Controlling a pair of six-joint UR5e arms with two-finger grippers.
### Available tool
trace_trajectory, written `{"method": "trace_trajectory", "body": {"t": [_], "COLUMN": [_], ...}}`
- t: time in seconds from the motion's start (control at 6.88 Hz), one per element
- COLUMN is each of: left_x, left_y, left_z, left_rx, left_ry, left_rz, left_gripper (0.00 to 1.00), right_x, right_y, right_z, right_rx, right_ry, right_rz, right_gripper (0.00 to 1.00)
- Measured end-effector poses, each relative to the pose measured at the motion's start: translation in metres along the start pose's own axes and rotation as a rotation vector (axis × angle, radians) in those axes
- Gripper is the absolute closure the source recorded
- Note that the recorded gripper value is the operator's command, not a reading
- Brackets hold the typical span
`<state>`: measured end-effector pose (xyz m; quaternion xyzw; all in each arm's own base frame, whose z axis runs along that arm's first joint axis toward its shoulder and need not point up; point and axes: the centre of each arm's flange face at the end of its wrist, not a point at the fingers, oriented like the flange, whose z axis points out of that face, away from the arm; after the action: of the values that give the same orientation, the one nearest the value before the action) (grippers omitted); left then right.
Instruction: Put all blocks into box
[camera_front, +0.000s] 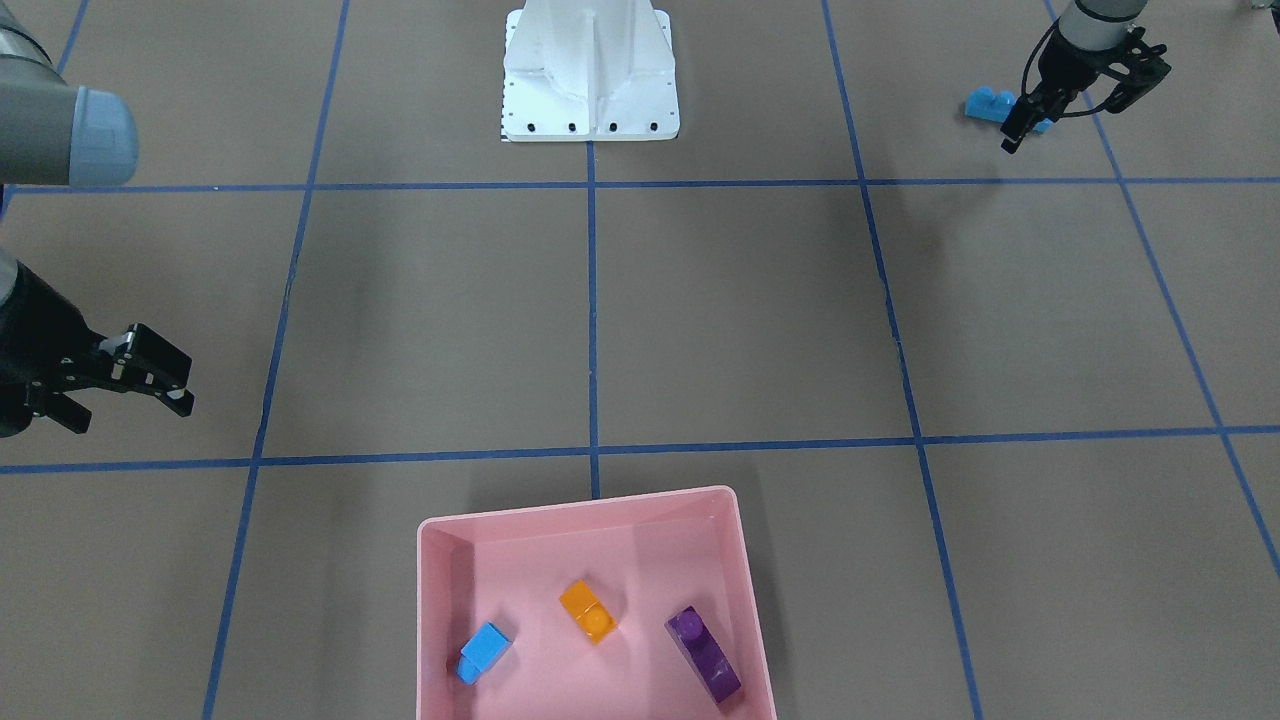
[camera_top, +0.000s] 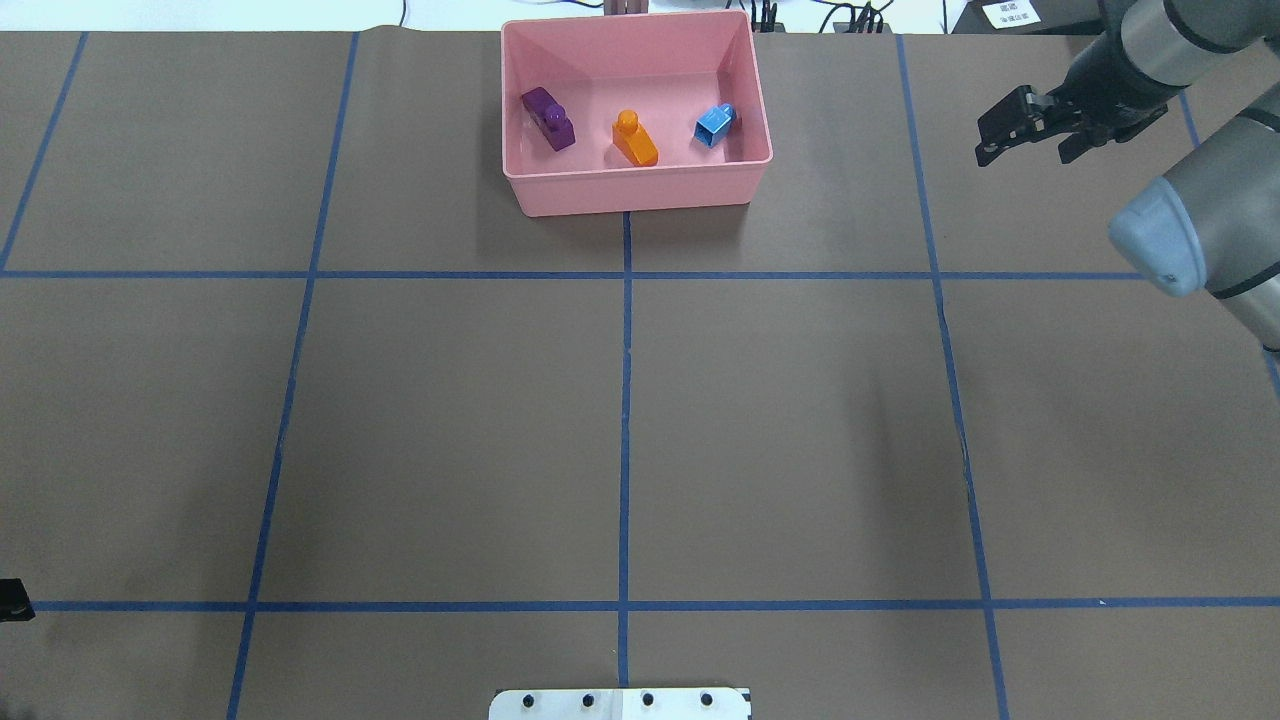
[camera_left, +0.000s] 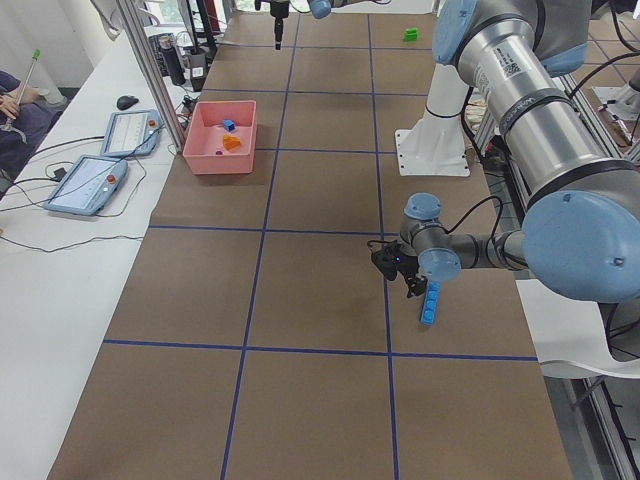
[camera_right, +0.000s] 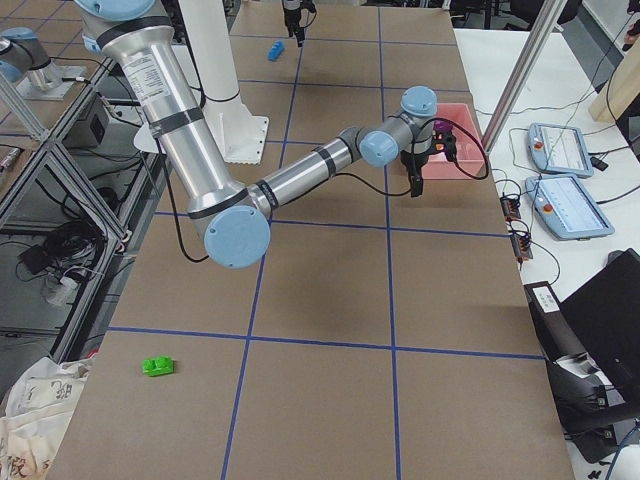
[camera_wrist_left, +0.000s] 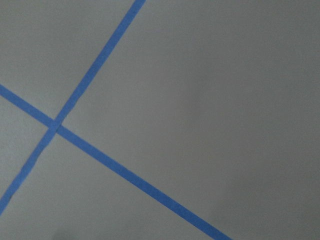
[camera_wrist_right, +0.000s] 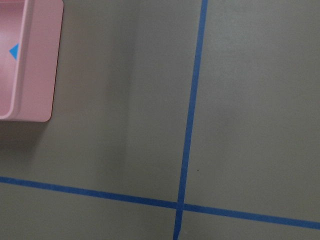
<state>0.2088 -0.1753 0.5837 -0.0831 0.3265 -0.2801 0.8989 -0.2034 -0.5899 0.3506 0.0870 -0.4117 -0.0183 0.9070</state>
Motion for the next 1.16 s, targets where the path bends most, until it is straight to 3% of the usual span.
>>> {"method": "trace_trajectory", "body": {"t": [0.58,1.16], "left_x": [-0.024,-0.036], "left_y": [0.003,0.034], "left_z": [0.001,0.021], "left_rx": [0.013,0.023], "left_ry": [-0.038,-0.075], "left_rz": [-0.141,-0.209], "left_gripper": [0.0,0.0], "right_x": [0.008,0.007], "right_y": [0.032,0.036], "right_z": [-0.019,-0.016], "right_rx": [-0.023,-0.025], "right_ry": [0.02,0.029], "right_rz": [-0.009,-0.017], "right_gripper": [0.0,0.0]}}
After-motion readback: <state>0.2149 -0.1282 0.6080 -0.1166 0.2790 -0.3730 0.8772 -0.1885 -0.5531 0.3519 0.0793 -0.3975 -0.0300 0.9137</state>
